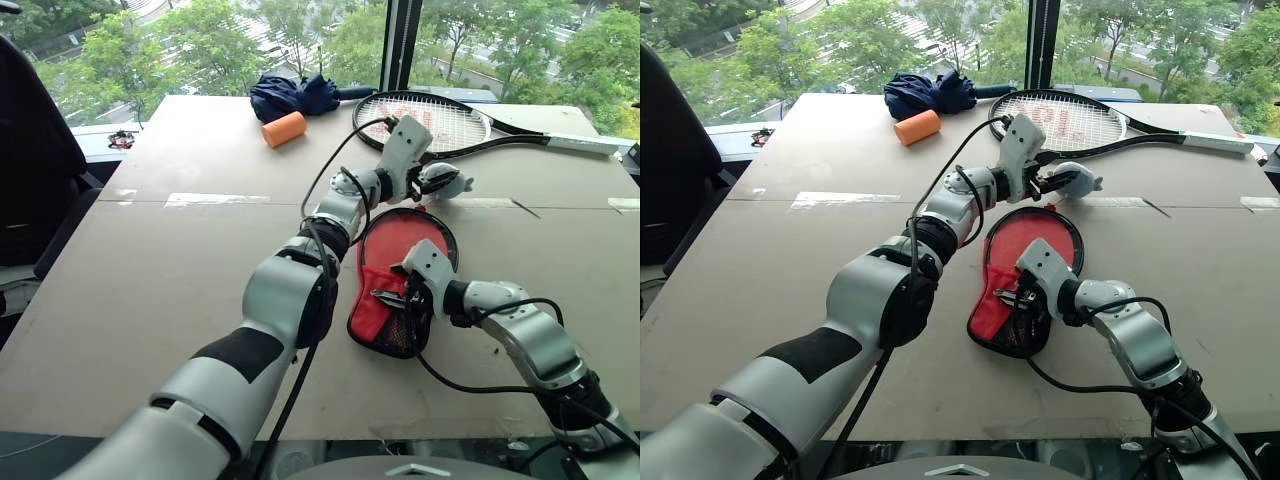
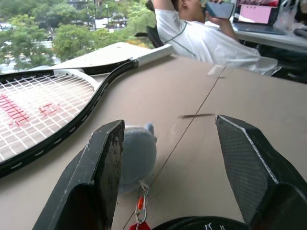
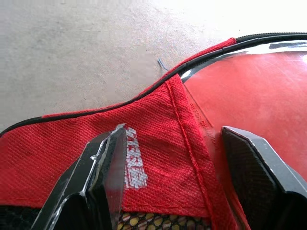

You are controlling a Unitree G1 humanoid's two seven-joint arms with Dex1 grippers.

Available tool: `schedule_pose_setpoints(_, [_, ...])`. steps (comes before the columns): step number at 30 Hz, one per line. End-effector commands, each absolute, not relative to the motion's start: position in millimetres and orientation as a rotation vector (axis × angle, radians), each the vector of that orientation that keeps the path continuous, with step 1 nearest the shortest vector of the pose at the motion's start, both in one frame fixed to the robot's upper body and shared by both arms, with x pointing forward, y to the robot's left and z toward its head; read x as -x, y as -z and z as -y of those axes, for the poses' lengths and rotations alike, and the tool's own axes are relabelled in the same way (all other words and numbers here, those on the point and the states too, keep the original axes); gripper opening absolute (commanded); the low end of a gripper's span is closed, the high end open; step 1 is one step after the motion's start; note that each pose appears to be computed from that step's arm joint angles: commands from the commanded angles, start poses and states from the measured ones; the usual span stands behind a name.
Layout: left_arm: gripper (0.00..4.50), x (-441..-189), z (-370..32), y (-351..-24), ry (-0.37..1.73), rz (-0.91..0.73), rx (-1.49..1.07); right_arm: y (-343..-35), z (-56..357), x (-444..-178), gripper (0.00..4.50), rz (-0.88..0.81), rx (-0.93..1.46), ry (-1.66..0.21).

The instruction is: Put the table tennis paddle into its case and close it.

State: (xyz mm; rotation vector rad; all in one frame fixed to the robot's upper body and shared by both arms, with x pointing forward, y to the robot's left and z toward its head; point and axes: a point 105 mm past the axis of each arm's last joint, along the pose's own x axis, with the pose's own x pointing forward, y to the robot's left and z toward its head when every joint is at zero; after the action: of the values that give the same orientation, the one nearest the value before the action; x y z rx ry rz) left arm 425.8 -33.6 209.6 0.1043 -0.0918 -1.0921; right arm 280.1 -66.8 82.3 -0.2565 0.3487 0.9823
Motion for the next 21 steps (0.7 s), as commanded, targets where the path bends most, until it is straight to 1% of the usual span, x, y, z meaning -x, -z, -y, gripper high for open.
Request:
schedule_pose_setpoints(1, [3.07,-420,19,-230,1.184,0.165,-0.087,-73,72,-266,3.12,-0.419,0.179,-1.014])
schedule_pose_setpoints(4, [3.07,-419,3,-213,1.21,0.113,-0.149,-87,73,-260,3.12,-0.355,0.158,-1.04])
schedule_pose_setpoints(7, [3.07,-412,-10,-180,1.241,0.05,-0.243,-104,87,-256,3.12,-0.305,0.151,-1.024])
schedule_pose_setpoints(11, [3.07,-399,-14,-153,1.29,0.009,-0.305,-119,119,-257,3.12,-0.302,0.187,-0.961])
schedule_pose_setpoints(13, [3.07,-390,-12,-140,1.311,-0.007,-0.332,-131,141,-263,3.12,-0.297,0.207,-0.906])
schedule_pose_setpoints(16, [3.07,-381,0,-129,1.314,-0.01,-0.357,-154,163,-279,3.12,-0.234,0.213,-0.829])
schedule_pose_setpoints(19, [3.07,-380,9,-122,1.275,-0.044,-0.35,-177,173,-311,3.12,-0.126,0.228,-0.688])
schedule_pose_setpoints(21, [3.07,-379,9,-112,1.252,-0.089,-0.374,-183,174,-333,3.12,-0.097,0.268,-0.595])
